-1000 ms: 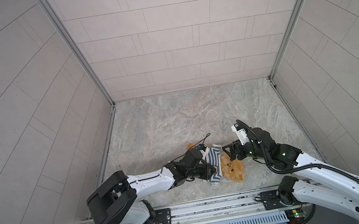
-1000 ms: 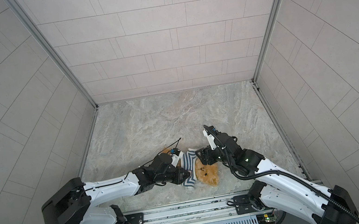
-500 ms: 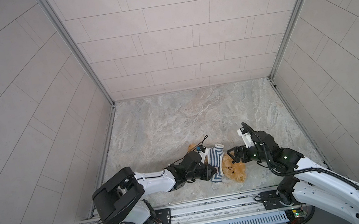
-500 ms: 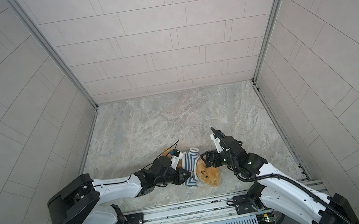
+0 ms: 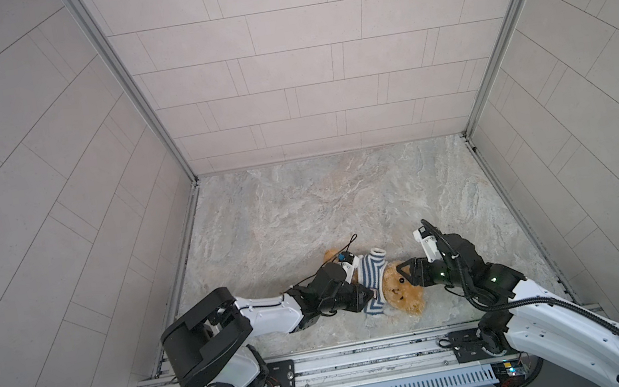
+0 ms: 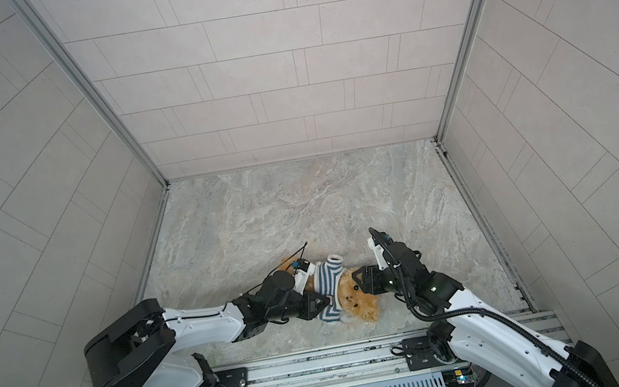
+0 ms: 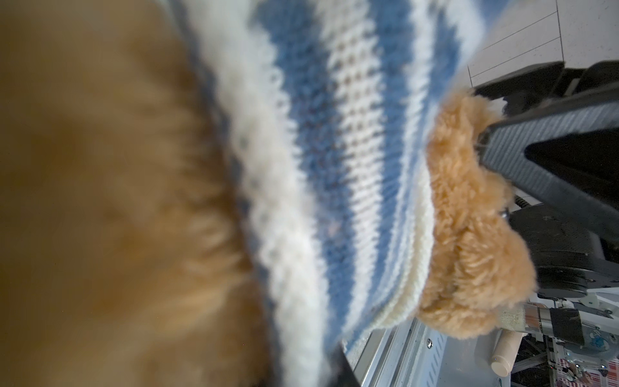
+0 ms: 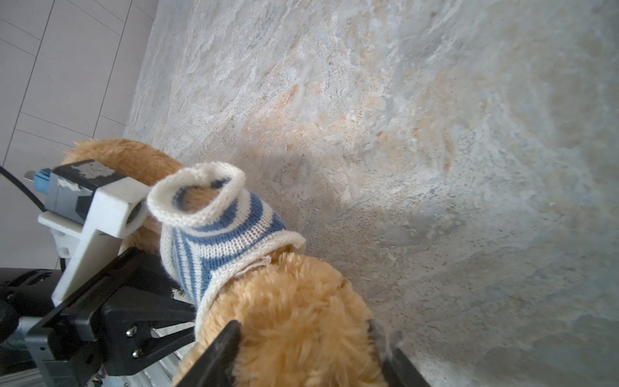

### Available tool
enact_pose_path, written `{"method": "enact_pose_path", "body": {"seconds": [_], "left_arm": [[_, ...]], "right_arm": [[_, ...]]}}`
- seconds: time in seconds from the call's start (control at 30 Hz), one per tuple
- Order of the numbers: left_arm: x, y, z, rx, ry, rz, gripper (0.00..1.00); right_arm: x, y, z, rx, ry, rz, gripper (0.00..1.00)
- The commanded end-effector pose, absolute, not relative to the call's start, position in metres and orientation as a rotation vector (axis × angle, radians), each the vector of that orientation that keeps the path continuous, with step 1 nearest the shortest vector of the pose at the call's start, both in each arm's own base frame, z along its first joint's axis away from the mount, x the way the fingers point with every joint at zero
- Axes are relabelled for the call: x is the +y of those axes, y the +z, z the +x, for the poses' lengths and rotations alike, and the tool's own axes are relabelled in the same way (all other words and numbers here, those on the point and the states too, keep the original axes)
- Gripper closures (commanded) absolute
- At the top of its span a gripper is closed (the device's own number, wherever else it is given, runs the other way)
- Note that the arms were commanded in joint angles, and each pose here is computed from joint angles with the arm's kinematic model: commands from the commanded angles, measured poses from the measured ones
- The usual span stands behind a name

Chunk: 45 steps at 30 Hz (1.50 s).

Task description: Dress the teddy bear

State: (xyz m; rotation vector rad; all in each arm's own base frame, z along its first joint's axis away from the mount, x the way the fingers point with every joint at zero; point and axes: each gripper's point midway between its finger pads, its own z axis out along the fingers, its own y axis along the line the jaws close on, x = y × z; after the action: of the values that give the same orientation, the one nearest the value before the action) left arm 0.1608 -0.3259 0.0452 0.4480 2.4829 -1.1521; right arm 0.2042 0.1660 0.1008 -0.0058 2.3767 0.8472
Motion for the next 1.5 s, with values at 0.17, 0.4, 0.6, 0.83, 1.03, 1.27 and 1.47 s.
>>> {"method": "enact_pose_path", "body": {"seconds": [0.17, 0.4, 0.6, 0.83, 1.03, 1.27, 1.47], "left_arm": [[-0.294, -0.005, 0.144, 2.679, -0.990, 0.401, 0.78], [-0.298, 0.015, 0.150, 2.627, -1.033, 0.390, 0.75], [-0.291, 0.046, 0.168, 2.556, -1.038, 0.386, 0.60], [-0.262, 0.097, 0.183, 2.447, -0.985, 0.437, 0.53], [-0.244, 0.154, 0.186, 2.345, -0.900, 0.515, 0.55], [-0.227, 0.175, 0.206, 2.344, -0.902, 0.450, 0.55], [-0.215, 0.135, 0.211, 2.463, -0.819, 0.420, 0.57]], "right_arm": [[0.179, 0.117, 0.215, 2.291, 0.946, 0.003, 0.61], [0.187, 0.145, 0.218, 2.165, 0.999, -0.085, 0.89], [0.191, 0.189, 0.221, 1.992, 0.929, -0.298, 1.00], [0.203, 0.200, 0.225, 2.001, 0.718, -0.665, 1.00], [0.220, 0.227, 0.224, 1.821, 0.573, -0.940, 1.00], [0.231, 0.226, 0.227, 1.814, 0.495, -1.154, 1.00], [0.249, 0.228, 0.234, 1.802, 0.552, -1.200, 1.00]]}}
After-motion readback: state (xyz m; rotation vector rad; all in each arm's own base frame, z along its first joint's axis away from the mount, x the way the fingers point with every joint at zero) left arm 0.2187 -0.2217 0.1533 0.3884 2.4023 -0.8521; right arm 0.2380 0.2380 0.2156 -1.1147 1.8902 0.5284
